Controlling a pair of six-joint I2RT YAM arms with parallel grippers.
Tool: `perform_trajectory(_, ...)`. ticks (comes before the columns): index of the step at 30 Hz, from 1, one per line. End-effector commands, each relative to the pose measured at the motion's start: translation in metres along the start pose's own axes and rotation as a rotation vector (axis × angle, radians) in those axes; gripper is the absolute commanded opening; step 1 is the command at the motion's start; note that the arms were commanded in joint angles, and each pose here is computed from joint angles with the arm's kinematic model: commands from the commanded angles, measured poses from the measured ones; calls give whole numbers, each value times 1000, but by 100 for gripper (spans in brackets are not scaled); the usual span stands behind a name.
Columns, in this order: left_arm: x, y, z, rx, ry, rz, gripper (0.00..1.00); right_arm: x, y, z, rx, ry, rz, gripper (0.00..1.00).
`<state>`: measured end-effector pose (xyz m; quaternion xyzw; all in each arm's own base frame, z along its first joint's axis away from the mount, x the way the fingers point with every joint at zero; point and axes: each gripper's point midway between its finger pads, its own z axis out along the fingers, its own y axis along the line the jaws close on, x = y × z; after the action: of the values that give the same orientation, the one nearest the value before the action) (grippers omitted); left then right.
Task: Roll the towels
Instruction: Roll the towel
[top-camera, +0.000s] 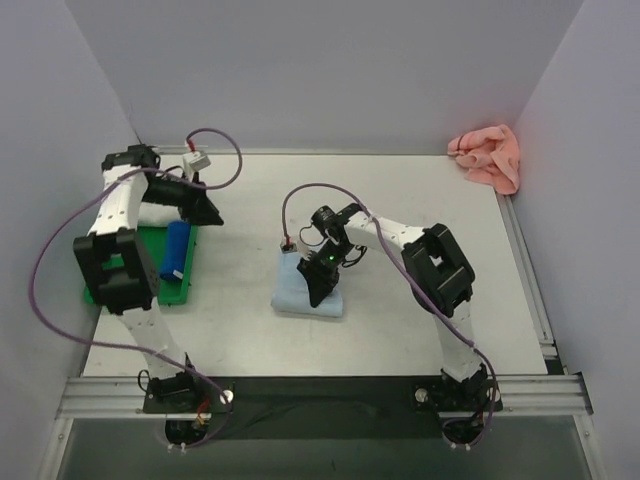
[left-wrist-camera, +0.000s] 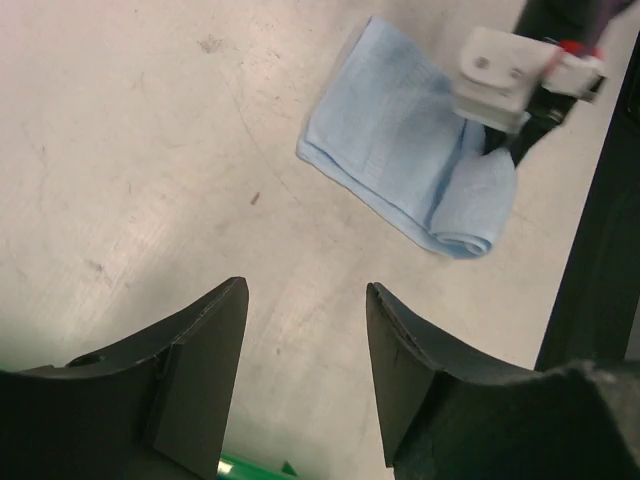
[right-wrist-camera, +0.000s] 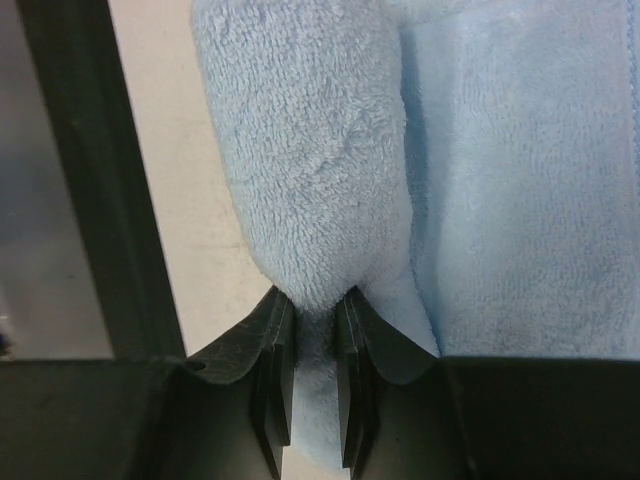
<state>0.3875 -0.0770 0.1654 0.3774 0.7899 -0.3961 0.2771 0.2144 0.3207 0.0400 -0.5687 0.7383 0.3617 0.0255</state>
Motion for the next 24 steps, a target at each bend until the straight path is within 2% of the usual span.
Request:
perform_trajectory(1, 0, -50, -24, 8, -65, -27, 61, 16, 29, 2, -257, 31, 251, 0)
perform_trajectory(3, 2, -63, -27, -41, -75, 90, 61, 8, 23, 0, -279, 7, 277, 0)
perform_trajectory(4, 22, -72, -17, -30, -53, 70, 63, 14, 21, 4, -305, 24, 319, 0)
perform_trajectory(5, 23, -86, -18, -58, -54, 129, 64, 13, 19, 5, -319, 19, 338, 0)
perform_trajectory(7, 30, -95, 2, -90, -1, 269, 66, 10, 14, 5, -372, -4, 399, 0)
perform_trajectory(8, 54, -107, 11, -120, 58, 280, 67, 9, 12, 4, -386, -12, 416, 0)
perform_trajectory(9, 47, -106, 22, -151, 48, 386, 70, 9, 10, 4, -402, -18, 431, 0)
perform_trajectory(11, 66, -127, 47, -136, 94, 507, 77, 10, 6, 6, -420, -8, 455, 0)
perform_trajectory(12, 59, -124, 55, -164, 70, 587, 79, 12, 3, 9, -433, -2, 472, 0)
perform_trajectory(13, 60, -140, 71, -122, 81, 661, 79, 11, 6, 8, -455, 0, 494, 0)
perform_trajectory(15, 68, -146, 88, -108, 115, 774, 79, 7, 2, 7, -471, -13, 504, 0)
perform_trajectory(17, 72, -156, 109, -90, 145, 867, 79, 7, -2, 8, -497, -11, 529, 0)
perform_trajectory(21, 67, -161, 141, -101, 118, 1039, 80, 11, -7, 7, -517, 2, 562, 0)
perform_trajectory(24, 77, -161, 164, -58, 141, 1070, 79, 10, -11, 6, -521, -3, 573, 0)
